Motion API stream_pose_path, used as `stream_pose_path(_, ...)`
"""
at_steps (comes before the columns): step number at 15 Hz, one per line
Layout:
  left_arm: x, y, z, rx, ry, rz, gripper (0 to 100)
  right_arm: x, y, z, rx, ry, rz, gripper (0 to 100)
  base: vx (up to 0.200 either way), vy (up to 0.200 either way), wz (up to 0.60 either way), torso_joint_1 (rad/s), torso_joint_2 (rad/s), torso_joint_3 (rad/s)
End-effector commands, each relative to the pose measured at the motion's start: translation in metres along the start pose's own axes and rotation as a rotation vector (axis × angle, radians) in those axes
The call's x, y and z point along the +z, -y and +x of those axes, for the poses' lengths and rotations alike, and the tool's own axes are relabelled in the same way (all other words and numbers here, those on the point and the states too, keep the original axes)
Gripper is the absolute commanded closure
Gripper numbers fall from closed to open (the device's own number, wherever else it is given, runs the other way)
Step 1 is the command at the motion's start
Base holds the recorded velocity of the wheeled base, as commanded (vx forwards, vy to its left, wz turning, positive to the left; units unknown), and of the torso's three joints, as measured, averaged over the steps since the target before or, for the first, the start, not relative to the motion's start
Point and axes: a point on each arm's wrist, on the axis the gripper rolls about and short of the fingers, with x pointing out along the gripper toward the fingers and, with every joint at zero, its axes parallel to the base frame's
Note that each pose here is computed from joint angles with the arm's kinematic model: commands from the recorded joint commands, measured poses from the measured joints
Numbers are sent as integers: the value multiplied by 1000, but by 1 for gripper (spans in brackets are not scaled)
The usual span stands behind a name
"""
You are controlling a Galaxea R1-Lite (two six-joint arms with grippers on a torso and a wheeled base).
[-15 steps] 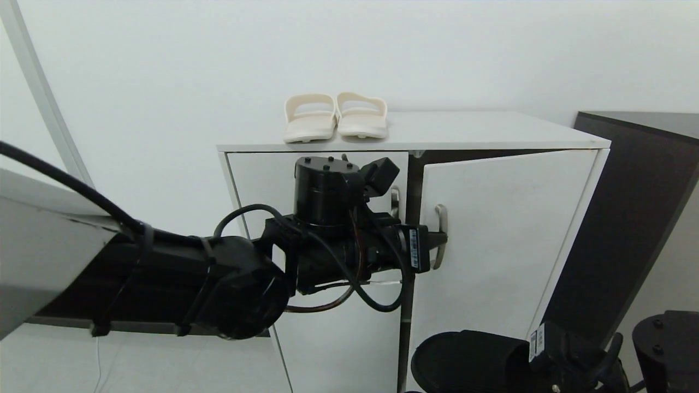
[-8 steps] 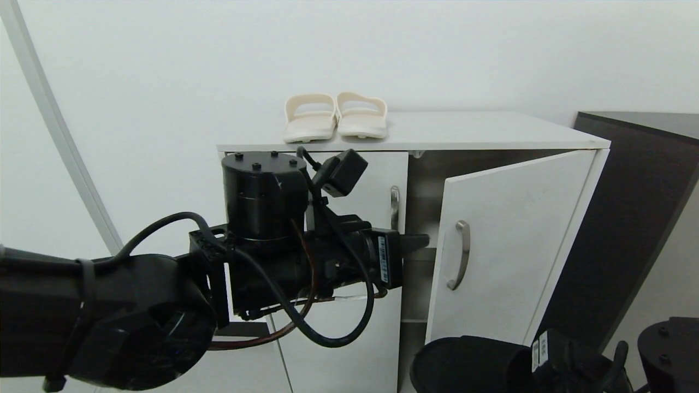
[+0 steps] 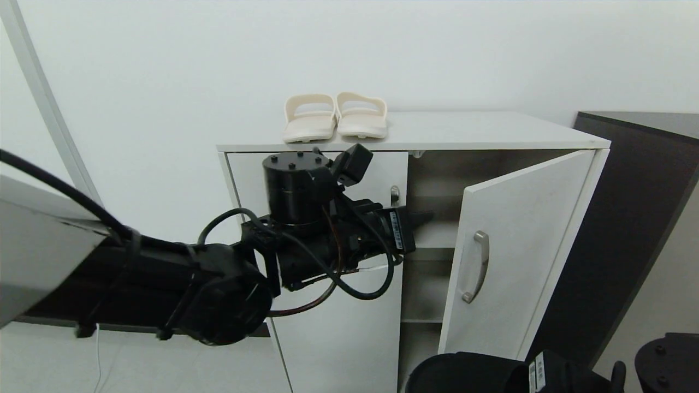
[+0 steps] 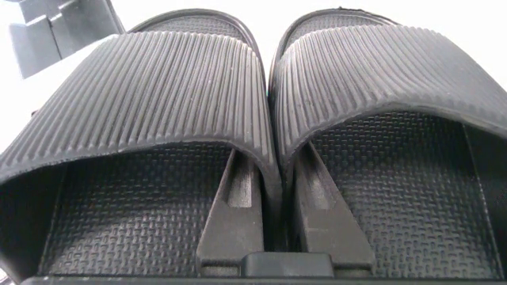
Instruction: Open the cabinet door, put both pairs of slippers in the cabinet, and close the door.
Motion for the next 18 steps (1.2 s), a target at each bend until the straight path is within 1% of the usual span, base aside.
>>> stream_pose_path(1, -11, -14, 20, 27, -17, -9, 100, -1, 0, 3, 1, -16, 3, 100, 0, 0, 0, 0, 0, 0)
stream_pose_path(3, -13, -17, 29, 40, -11, -9, 100, -2, 0, 5, 1, -25, 4, 100, 0, 0, 0, 0, 0, 0)
stream_pose_path(4, -15, -18, 31, 41, -17, -9, 100, -3, -1, 5, 7, -31, 1, 100, -200, 0, 0, 2, 2, 12)
stream_pose_path(7, -22, -11, 36, 48, -14, -5, 100, -4, -2, 7, 13, -42, -2, 100, -200, 0, 0, 2, -1, 1)
stream_pose_path(8, -23, -5, 38, 30, -9, -1, 100, -4, -2, 7, 13, -42, -2, 100, -200, 0, 0, -2, -12, 2)
stream_pose_path(10, -32, 13, 41, -2, -9, 5, 100, -4, -2, 7, 13, -40, -1, 100, -200, 0, 0, -2, 7, 0)
stream_pose_path(11, -40, 34, 43, -55, -9, 14, 100, -5, -2, 7, 14, -45, -2, 100, -200, 0, 0, 2, 7, 7)
stream_pose_path(13, -44, 56, 43, -128, 19, 26, 100, -5, -2, 7, 17, -45, -2, 100, -200, 0, 0, 2, 2, -2)
stream_pose_path(14, -44, 56, 43, -133, 27, 29, 100, -5, -2, 7, 17, -45, -2, 100, 0, 0, 0, 0, 0, 0)
stream_pose_path(16, -41, 52, 42, -120, 35, 29, 100, -5, -2, 7, 17, -44, -2, 100, 0, 0, 0, 0, 0, 0)
stream_pose_path(17, -28, 29, 38, -62, 70, 32, 100, -4, -2, 8, 9, -42, 3, 100, 0, 0, 0, 0, 0, 0)
stream_pose_path(18, -11, 17, 28, -24, 112, 45, 100, -2, 1, 10, -5, -36, 16, 100, 0, 0, 0, 0, 0, 0)
